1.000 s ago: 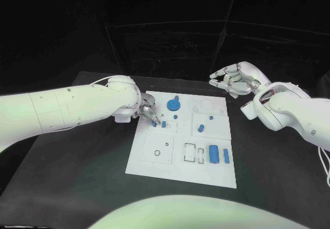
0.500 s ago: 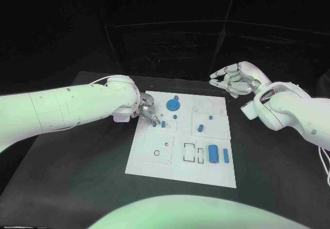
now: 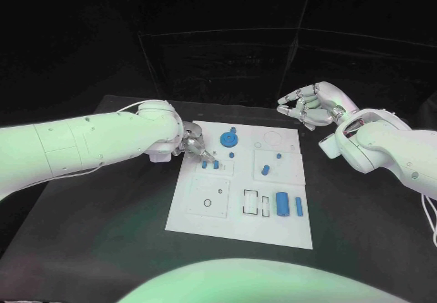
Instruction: Assemble the parts on the task board
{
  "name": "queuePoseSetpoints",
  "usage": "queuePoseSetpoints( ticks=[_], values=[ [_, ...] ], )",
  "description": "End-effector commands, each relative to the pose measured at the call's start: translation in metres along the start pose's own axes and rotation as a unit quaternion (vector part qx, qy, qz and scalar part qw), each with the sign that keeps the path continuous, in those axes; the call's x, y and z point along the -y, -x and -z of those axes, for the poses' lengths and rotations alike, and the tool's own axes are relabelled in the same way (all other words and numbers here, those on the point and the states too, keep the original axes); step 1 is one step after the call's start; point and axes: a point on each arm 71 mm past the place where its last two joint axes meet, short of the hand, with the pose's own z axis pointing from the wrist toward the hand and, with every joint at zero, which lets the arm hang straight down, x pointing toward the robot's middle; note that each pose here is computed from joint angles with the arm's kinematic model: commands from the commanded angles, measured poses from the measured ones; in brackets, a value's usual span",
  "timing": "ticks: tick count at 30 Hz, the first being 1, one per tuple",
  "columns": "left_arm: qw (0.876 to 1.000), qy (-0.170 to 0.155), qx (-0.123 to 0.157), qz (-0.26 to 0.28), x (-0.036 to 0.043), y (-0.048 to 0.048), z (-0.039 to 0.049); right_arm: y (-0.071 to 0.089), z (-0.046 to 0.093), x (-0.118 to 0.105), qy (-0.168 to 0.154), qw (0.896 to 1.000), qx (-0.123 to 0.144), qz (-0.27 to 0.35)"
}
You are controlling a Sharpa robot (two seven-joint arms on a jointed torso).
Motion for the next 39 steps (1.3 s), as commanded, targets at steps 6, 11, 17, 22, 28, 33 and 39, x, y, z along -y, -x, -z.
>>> queuePoseSetpoints(
  ticks=[6,11,17,22,28,33,39],
  values=[
    [0.988,-0.055,0.07,0.13,-0.0038,0.0105,0.0071,0.001,-0.001,0.0,0.001,1.0,-0.001,-0.001],
    [0.977,-0.114,0.09,0.154,0.0035,0.0143,0.0099,0.001,-0.001,0.0,0.0,1.0,-0.001,-0.001],
    [0.956,-0.228,0.137,0.125,0.0296,0.022,0.0122,0.0,-0.002,-0.001,0.001,1.0,-0.002,-0.001],
    [0.945,-0.273,0.177,0.038,0.0456,0.0186,0.0106,-0.001,-0.002,-0.001,0.002,1.0,-0.003,-0.002],
    [0.938,-0.284,0.19,-0.049,0.0551,0.0107,0.0029,-0.002,-0.003,-0.002,0.003,1.0,-0.004,-0.002],
    [0.939,-0.274,0.187,-0.09,0.0588,0.0054,-0.0057,-0.002,-0.003,-0.002,0.003,1.0,-0.005,-0.003],
    [0.941,-0.26,0.183,-0.116,0.0624,0.0018,-0.0152,-0.003,-0.004,-0.002,0.004,1.0,-0.006,-0.003]
  ],
)
